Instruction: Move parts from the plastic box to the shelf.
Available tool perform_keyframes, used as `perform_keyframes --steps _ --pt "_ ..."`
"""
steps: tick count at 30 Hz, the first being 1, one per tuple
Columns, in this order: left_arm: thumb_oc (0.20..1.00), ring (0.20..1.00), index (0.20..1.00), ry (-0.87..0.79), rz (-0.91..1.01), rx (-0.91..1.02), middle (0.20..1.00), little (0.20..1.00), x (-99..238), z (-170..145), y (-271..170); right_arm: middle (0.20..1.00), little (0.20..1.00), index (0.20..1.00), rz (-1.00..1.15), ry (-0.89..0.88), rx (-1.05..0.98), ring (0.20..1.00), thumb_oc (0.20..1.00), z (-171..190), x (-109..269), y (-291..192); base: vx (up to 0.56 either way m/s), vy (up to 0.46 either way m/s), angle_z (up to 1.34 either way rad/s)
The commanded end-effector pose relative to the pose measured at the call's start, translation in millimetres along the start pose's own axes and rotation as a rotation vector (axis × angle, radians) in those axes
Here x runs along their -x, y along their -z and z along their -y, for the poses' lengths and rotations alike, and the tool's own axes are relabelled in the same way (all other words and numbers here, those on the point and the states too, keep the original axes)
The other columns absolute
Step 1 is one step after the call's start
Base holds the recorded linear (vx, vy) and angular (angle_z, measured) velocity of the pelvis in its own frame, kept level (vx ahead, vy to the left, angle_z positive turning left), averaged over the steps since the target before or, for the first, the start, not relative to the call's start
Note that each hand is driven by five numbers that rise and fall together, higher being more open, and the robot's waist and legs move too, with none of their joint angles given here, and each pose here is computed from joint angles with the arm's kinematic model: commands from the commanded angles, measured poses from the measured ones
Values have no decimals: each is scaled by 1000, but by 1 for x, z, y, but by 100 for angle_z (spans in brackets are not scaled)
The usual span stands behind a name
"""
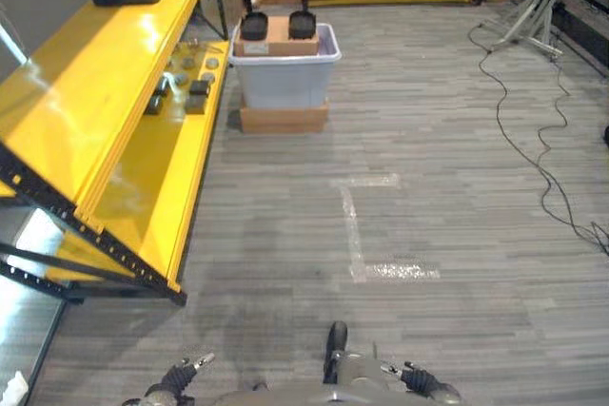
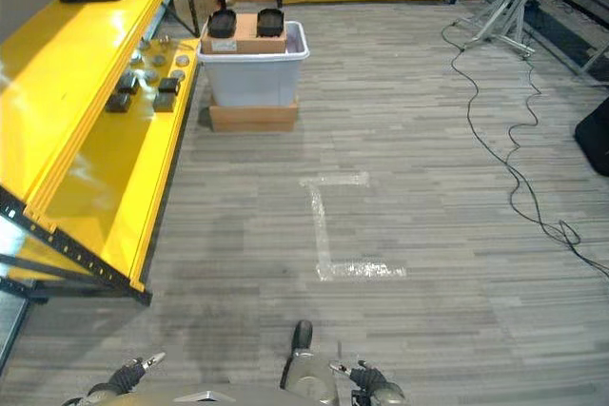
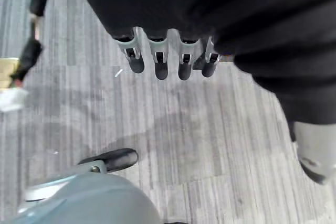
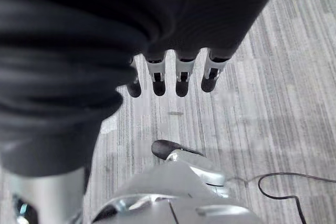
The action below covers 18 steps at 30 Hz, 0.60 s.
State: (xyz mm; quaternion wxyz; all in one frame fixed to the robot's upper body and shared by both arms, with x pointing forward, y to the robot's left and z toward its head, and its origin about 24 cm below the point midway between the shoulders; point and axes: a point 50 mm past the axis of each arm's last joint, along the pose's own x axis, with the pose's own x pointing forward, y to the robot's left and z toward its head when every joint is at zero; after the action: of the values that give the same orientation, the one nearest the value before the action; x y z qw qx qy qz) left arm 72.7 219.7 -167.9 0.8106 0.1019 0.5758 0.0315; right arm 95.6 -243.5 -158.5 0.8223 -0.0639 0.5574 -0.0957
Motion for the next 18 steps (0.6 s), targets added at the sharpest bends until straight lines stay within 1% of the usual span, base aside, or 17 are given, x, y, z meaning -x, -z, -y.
perform_keyframes --steps 1,3,4,8,11,13,18 --pt "1000 1000 1000 6 71 -81 1000 1000 -3 2 -23 1000 1000 1000 55 23 50 1000 1000 10 -2 -21 378 -287 4" --pt "1000 1000 1000 26 104 -108 1000 1000 -4 8 -32 1000 1000 1000 94 37 39 1000 1000 15 -3 -33 299 -269 -6" --pt "1000 1000 1000 20 140 -93 1000 1000 -4 8 -44 1000 1000 1000 122 52 38 1000 1000 20 -3 -43 164 -191 -17" --pt "1000 1000 1000 7 163 -54 1000 1000 -4 7 -51 1000 1000 1000 137 73 74 1000 1000 26 -3 -50 221 -136 -22" --pt "1000 1000 1000 5 159 -54 1000 1000 -4 6 -46 1000 1000 1000 146 93 78 1000 1000 34 -2 -54 267 -22 -6" --pt "1000 1000 1000 4 121 -37 1000 1000 -3 4 -34 1000 1000 1000 151 98 83 1000 1000 36 -2 -56 278 65 -29" --pt "1000 1000 1000 17 43 -64 1000 1000 -2 4 -14 1000 1000 1000 134 70 127 1000 1000 29 -2 -49 204 133 -35"
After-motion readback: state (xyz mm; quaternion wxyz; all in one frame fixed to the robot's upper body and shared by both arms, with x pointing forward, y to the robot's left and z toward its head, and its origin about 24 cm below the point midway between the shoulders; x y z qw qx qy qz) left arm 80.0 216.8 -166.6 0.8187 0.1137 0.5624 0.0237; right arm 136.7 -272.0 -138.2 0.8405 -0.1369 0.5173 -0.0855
